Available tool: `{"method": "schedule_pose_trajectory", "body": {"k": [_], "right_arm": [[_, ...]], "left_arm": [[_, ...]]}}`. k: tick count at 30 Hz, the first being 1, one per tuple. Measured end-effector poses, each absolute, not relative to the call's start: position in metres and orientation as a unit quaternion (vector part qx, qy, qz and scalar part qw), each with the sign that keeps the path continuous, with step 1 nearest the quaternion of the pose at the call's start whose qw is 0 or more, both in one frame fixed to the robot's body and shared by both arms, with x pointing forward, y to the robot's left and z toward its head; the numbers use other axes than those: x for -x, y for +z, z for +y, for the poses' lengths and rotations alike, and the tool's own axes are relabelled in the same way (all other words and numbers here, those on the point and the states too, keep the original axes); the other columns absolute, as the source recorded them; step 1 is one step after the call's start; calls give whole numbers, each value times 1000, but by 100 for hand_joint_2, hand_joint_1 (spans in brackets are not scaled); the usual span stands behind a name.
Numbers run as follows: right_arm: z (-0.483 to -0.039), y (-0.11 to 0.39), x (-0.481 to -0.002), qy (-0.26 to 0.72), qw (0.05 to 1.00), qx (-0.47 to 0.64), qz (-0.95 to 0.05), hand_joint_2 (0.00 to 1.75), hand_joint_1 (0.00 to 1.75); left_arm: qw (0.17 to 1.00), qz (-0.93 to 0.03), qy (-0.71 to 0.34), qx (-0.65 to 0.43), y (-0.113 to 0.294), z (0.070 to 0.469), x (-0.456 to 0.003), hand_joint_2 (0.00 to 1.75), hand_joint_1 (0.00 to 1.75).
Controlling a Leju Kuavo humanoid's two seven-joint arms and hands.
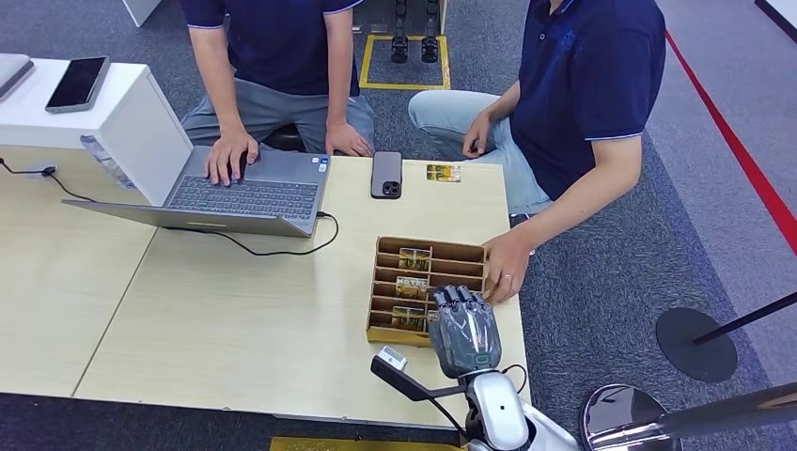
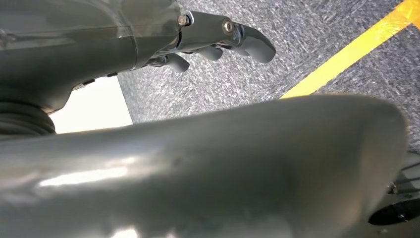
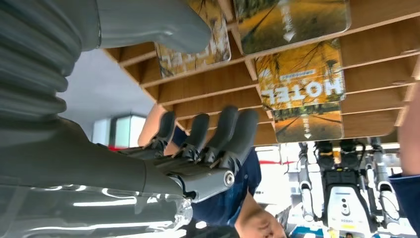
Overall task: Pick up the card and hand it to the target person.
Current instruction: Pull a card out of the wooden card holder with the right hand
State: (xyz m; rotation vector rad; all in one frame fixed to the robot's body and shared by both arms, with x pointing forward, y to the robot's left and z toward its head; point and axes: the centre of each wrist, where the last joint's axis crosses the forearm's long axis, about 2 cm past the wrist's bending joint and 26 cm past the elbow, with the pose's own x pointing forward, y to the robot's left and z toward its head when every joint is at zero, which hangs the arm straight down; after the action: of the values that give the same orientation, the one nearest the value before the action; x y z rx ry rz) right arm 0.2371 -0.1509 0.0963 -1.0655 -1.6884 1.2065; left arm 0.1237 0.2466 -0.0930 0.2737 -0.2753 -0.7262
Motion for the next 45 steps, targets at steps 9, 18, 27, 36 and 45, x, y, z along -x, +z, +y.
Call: {"method": "schedule_pose_trajectory", "body": {"k": [9,18,27,36,45], "right_arm": [[-150,104,-247,491,369,449,-649,175,75],[-146,118,-248,543,321,479,-610,175,110],[-146,134,-242,535,312,478,-623,175,89],[-146,137,-235,533,314,467,-632,175,79],[-145,135,-230,542,317,449,-636,175,91]], "left_arm": [[913,-135,-361,-135,-93,246,-125,0,0],[912,-134,-363,-136,-93,247,-123,0,0],[912,-136,-363,-135,-93,247,-123,0,0],[911,-140,-362,-135,-93,247,-123,0,0],[912,-140,-362,-136,-93,247,-122,0,0]]}}
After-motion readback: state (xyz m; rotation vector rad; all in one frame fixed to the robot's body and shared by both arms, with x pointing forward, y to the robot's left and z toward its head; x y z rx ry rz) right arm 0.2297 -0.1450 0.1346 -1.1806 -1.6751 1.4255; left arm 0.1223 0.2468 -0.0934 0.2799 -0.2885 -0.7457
